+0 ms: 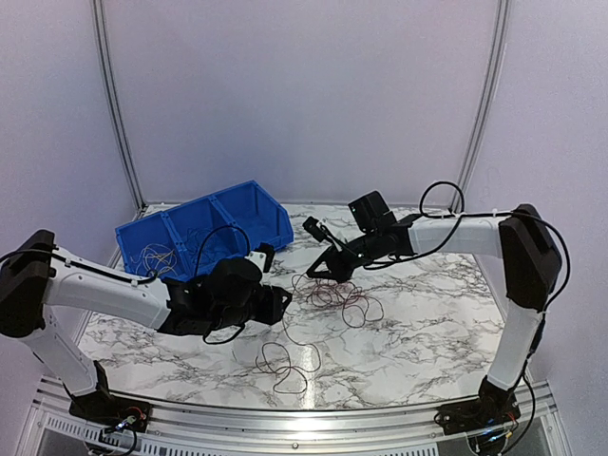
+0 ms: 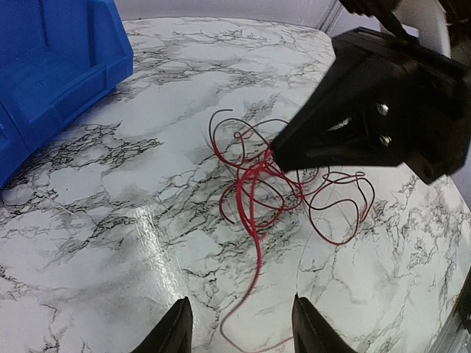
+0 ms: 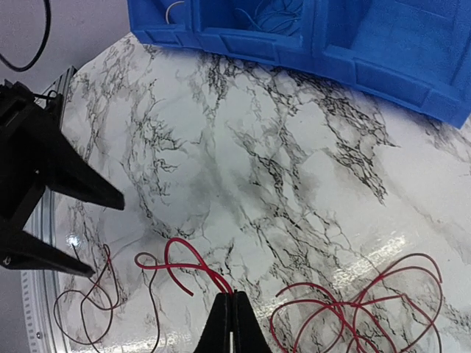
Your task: Untangle the cables
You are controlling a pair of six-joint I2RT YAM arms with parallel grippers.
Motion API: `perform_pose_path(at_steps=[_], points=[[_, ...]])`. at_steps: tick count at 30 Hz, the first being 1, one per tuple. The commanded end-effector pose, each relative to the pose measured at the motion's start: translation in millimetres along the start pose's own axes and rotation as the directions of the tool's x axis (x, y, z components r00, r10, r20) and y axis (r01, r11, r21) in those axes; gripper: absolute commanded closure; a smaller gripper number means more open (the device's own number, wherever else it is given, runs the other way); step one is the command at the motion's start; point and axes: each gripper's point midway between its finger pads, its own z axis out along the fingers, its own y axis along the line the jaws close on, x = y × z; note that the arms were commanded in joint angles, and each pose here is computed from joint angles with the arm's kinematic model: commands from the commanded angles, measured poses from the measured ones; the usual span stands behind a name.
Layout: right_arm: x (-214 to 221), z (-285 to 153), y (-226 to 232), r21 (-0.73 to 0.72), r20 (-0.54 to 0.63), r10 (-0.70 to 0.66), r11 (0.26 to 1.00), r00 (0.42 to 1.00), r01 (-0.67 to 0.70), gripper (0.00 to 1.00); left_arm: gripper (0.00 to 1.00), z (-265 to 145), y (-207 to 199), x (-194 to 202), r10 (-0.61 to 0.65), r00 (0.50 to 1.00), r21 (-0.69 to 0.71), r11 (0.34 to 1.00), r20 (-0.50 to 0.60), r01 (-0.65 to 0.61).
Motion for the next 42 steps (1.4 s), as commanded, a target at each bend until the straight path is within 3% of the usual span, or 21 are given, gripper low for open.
perform_pose_path(at_steps=[1,7,12,14,17,20,23,29,36,42], points=[[-29.5,-9.8,39.6,-0.069,0.048,-0.143,0.987,0.989,0.146,1.00,0.53,5.7,-1.6,-15.6,-0.042,0.999,0.040,0.998,-0.001,0.042],[-29.4,-3.7,58.2,-0.101,0.036,-0.185,0.977,0.982,0.188,1.00,0.62,10.5,-13.6,-23.1,-0.040,0.999,0.116,0.992,-0.026,0.043],[-29.1,-2.8,59.8,-0.100,0.035,-0.191,0.976,0.981,0.194,1.00,0.86,14.7,-13.4,-18.4,-0.054,0.997,0.126,0.990,-0.049,0.060],[-28.9,-2.2,59.6,-0.099,0.035,-0.192,0.976,0.981,0.194,1.00,0.90,14.9,-13.4,-17.1,-0.058,0.997,0.128,0.990,-0.054,0.065],[-27.7,-1.1,58.8,-0.100,0.031,-0.189,0.976,0.981,0.191,1.00,0.88,11.8,-13.6,-19.5,-0.068,0.996,0.131,0.989,-0.049,0.074],[-27.6,-0.9,58.0,-0.097,0.030,-0.188,0.977,0.982,0.190,1.00,0.77,5.5,-10.6,-23.5,-0.083,0.996,0.124,0.989,-0.032,0.086],[-27.7,-0.7,57.6,-0.095,0.029,-0.190,0.977,0.981,0.192,1.00,0.77,-0.5,-6.0,-25.0,-0.096,0.995,0.115,0.989,-0.020,0.098],[-25.3,1.8,56.1,-0.097,0.023,-0.186,0.978,0.982,0.187,1.00,0.83,-3.5,-1.5,-19.4,-0.111,0.993,0.109,0.988,-0.029,0.114],[-25.1,1.9,55.7,-0.093,0.021,-0.187,0.978,0.982,0.188,1.00,1.00,-4.7,-1.4,-18.1,-0.121,0.992,0.112,0.986,-0.034,0.125],[-25.9,1.3,52.8,-0.078,0.021,-0.188,0.979,0.982,0.190,1.00,1.00,-16.0,-7.5,-31.6,-0.153,0.988,0.146,0.977,-0.008,0.152]])
